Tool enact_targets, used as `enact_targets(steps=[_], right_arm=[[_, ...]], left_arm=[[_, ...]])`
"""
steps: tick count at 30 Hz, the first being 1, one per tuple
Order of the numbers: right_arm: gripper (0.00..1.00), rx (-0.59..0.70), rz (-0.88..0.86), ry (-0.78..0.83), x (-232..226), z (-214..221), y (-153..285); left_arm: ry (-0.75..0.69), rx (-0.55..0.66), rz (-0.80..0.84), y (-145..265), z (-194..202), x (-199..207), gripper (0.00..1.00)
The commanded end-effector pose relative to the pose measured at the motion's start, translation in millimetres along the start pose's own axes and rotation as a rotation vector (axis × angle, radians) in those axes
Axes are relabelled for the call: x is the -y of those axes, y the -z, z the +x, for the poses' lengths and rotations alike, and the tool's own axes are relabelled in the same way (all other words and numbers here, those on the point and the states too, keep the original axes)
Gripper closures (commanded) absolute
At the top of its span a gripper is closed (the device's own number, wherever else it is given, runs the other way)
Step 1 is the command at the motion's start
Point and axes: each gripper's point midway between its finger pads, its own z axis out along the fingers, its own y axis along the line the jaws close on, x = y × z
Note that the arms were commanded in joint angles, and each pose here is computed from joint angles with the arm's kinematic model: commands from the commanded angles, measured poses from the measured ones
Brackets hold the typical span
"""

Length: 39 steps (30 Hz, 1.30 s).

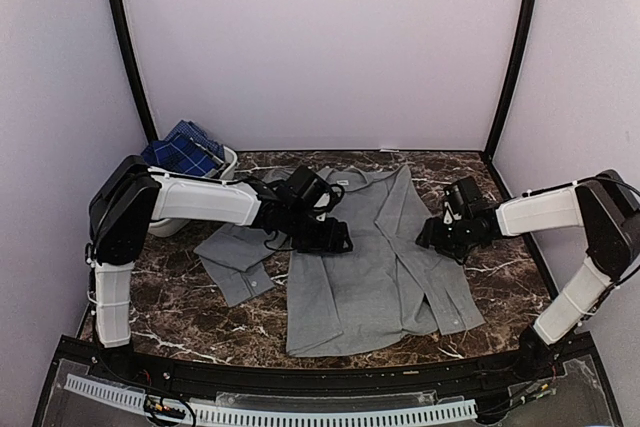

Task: Fold and stack the long sleeve shirts
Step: Smooth out the flattened shirt at the center of the board.

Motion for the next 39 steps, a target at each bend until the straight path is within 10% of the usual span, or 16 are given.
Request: enact_targets(steps=[1,39], right_arm=[[0.36,0.009,-0.040,-0.086,10,-4,-11],[0.19,0.143,0.266,-0.129,125,-133,13]], left_arm=[[0.003,0.000,-0.024,2,-1,-4,0.28],[0.155,-0.023,-0.278,91,50,-122,0.39]])
